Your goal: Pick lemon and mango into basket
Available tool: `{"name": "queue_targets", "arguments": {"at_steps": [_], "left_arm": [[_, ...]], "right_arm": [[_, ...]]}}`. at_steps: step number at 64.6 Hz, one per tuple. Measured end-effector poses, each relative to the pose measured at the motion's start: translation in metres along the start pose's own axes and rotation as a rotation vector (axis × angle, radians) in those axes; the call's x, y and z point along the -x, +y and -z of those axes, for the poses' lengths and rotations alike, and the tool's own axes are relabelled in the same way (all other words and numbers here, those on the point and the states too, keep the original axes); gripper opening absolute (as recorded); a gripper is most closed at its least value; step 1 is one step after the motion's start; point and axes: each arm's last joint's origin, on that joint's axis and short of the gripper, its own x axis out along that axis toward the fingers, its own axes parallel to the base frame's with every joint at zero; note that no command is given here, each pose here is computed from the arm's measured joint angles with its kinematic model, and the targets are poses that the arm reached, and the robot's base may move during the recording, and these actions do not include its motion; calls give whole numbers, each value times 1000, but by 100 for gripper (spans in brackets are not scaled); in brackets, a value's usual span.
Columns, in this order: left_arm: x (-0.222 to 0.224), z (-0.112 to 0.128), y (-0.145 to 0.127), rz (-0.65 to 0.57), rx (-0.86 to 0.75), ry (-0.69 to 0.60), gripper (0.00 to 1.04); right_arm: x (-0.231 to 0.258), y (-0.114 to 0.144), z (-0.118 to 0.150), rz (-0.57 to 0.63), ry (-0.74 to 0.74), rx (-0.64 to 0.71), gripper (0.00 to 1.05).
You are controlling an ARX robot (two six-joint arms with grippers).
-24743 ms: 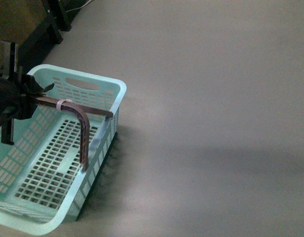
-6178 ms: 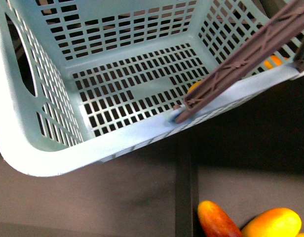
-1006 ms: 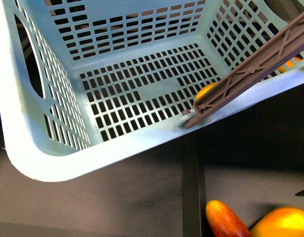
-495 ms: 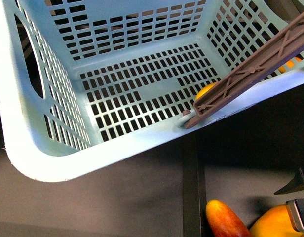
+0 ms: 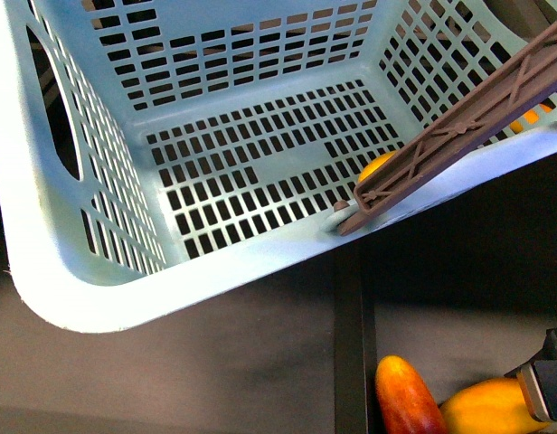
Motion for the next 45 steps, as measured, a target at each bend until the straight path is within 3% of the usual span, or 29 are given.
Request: {"name": "queue_targets", "arguments": {"at_steps": [20,45], "left_arm": [[0,0,0,0,0,0,5],[0,0,0,0,0,0,5]], "right_arm": [[54,-10,33,162,50,-154,49],[159,-12,63,477,39,-380,49]]}}
